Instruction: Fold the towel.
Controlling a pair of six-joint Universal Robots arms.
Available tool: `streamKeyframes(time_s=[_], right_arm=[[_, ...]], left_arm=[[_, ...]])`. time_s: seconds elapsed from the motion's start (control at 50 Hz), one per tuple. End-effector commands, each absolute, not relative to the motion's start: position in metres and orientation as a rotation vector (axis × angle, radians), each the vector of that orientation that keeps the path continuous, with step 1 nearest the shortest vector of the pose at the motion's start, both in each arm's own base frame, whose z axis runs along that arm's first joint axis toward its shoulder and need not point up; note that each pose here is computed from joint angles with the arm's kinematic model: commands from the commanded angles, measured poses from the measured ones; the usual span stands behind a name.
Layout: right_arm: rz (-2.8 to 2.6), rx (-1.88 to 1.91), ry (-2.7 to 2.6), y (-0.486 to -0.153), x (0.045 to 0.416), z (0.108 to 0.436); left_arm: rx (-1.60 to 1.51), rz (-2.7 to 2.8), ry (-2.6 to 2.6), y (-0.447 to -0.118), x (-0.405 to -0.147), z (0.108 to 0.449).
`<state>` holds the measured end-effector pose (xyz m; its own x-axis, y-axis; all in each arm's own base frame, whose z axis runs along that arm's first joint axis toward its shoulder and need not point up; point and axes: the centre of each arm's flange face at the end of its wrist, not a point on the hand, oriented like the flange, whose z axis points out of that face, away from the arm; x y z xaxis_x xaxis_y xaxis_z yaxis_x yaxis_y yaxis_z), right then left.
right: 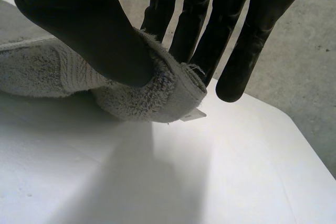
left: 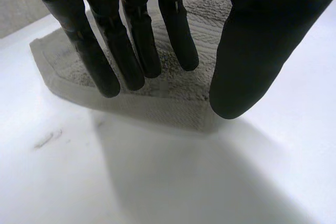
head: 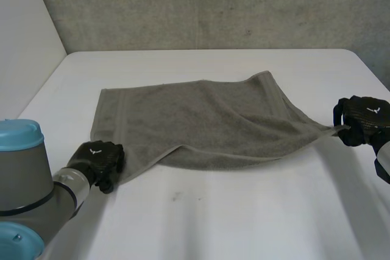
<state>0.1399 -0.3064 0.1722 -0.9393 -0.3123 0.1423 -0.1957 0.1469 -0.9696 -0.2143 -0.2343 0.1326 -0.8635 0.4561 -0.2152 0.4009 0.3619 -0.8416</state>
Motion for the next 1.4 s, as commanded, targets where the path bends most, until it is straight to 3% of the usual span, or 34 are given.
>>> streamKeyframes(time_s=[0.02,1.12,1.4], right_arm=[[-1.916,-0.514,2.315,-0.305,0.140,0.170],[-1.903,-0.552,2.325,-0.299,0.143,0.166],[-1.909,-0.553,2.321,-0.297,0.143,0.168]], left_arm=[[-0.800,1.583,-2.524,-0.238,-0.216,0.129],[-0.813,1.665,-2.473,-0.258,-0.222,0.112],[-0.805,1.684,-2.469,-0.246,-0.218,0.121]])
